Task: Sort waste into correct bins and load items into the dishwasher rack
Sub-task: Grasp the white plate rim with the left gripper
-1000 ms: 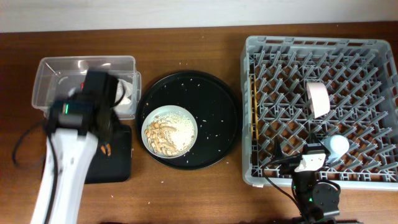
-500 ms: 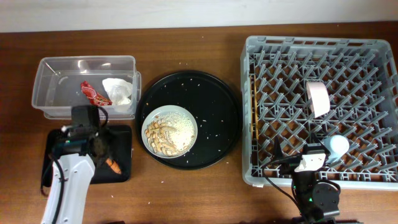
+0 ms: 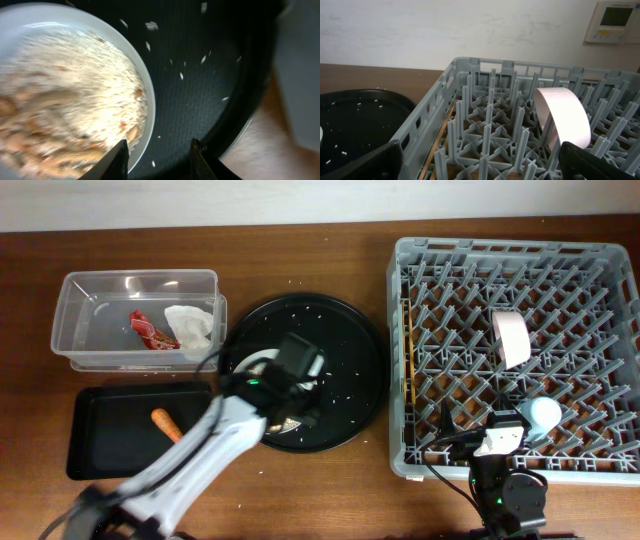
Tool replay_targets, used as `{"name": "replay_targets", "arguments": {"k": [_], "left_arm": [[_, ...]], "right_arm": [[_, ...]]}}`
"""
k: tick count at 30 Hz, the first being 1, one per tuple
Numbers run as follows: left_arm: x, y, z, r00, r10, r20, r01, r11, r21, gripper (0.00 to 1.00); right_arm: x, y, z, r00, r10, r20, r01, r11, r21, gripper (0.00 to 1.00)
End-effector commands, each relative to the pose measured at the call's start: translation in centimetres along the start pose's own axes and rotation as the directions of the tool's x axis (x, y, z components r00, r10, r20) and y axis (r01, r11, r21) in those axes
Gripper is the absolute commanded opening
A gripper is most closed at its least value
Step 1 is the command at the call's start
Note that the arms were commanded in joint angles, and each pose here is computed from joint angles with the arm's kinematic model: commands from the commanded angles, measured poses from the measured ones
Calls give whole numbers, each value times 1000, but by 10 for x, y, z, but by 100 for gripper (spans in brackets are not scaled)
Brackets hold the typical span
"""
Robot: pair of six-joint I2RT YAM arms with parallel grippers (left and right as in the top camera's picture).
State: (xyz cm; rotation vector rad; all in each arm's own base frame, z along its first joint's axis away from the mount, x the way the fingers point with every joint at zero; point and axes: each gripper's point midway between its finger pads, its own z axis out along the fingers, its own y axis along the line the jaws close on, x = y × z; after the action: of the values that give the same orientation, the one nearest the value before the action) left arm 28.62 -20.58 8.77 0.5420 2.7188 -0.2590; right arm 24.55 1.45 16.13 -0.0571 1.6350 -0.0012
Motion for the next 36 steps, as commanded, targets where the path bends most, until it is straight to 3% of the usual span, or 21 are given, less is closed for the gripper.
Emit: {"name": "replay_targets", "arguments": {"k": [1, 9, 13, 16, 20, 23, 26, 36], "left_arm": [[11, -4, 33, 993, 95, -71, -101, 992, -74, 39], [34, -2, 76, 970, 155, -188, -175, 980, -97, 23], [39, 3, 86, 965, 154, -211, -182, 976, -119, 1], [32, 1, 79, 966, 153, -208, -180, 977, -117, 0], [5, -6, 43, 982, 40, -184, -67, 988, -142, 1], [-23, 2, -2, 994, -86, -71, 67, 972, -226, 1], [-34, 8, -30, 989, -148, 15, 148, 964, -219, 1], [0, 100, -84, 891, -455, -3, 432, 848, -309, 0]], "right_arm": [[3, -2, 0, 1000, 1, -4, -1, 1000, 11, 98], [3, -2, 0, 1000, 1, -4, -1, 1000, 11, 98], [3, -2, 0, 1000, 1, -4, -1, 1000, 11, 98], [3, -2, 0, 1000, 1, -4, -1, 1000, 11, 98], [3, -2, 0, 1000, 1, -4, -1, 1000, 11, 98], [3, -2, 0, 1000, 1, -4, -1, 1000, 11, 98], [3, -2, 0, 1000, 1, -4, -1, 1000, 11, 98], [3, -2, 0, 1000, 1, -4, -1, 1000, 11, 98]]}}
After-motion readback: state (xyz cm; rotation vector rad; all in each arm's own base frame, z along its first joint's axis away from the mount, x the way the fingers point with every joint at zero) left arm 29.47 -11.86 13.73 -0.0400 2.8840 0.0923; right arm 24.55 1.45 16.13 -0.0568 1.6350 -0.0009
